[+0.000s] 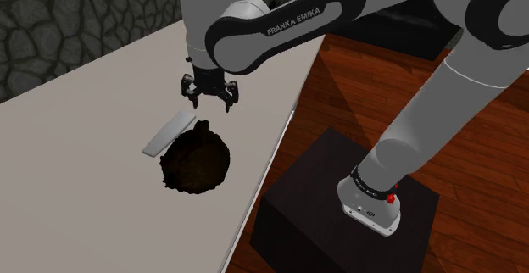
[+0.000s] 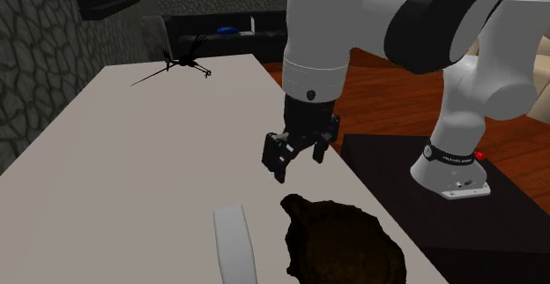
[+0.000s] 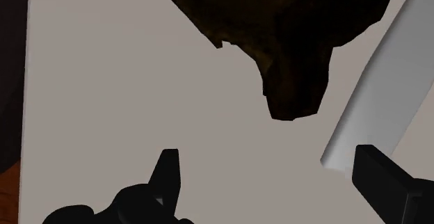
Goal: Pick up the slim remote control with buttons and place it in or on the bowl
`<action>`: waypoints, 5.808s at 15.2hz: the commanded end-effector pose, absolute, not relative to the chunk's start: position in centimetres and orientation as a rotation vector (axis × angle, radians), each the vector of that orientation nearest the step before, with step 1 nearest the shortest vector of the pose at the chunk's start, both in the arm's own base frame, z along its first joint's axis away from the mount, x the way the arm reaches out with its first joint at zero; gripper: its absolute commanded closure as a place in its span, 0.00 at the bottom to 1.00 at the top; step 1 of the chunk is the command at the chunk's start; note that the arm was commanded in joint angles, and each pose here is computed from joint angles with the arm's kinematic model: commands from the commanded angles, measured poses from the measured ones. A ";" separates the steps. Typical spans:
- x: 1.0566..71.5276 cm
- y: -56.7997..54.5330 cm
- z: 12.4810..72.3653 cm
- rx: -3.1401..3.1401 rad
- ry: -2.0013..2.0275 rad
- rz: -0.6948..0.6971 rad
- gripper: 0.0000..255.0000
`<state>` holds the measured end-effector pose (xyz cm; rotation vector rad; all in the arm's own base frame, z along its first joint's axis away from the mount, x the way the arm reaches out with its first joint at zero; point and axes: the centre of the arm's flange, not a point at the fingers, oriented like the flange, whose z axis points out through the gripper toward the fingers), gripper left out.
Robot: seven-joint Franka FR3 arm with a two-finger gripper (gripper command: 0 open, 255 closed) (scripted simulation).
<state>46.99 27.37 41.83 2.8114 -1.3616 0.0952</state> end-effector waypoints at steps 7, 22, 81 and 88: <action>54.1 33.2 36.1 2.682 -1.626 0.048 0.00; 59.1 36.2 28.4 2.587 -1.786 0.017 0.00; 45.9 36.2 45.7 2.587 -1.786 0.017 1.00; 40.9 36.2 44.2 2.587 -1.786 0.017 1.00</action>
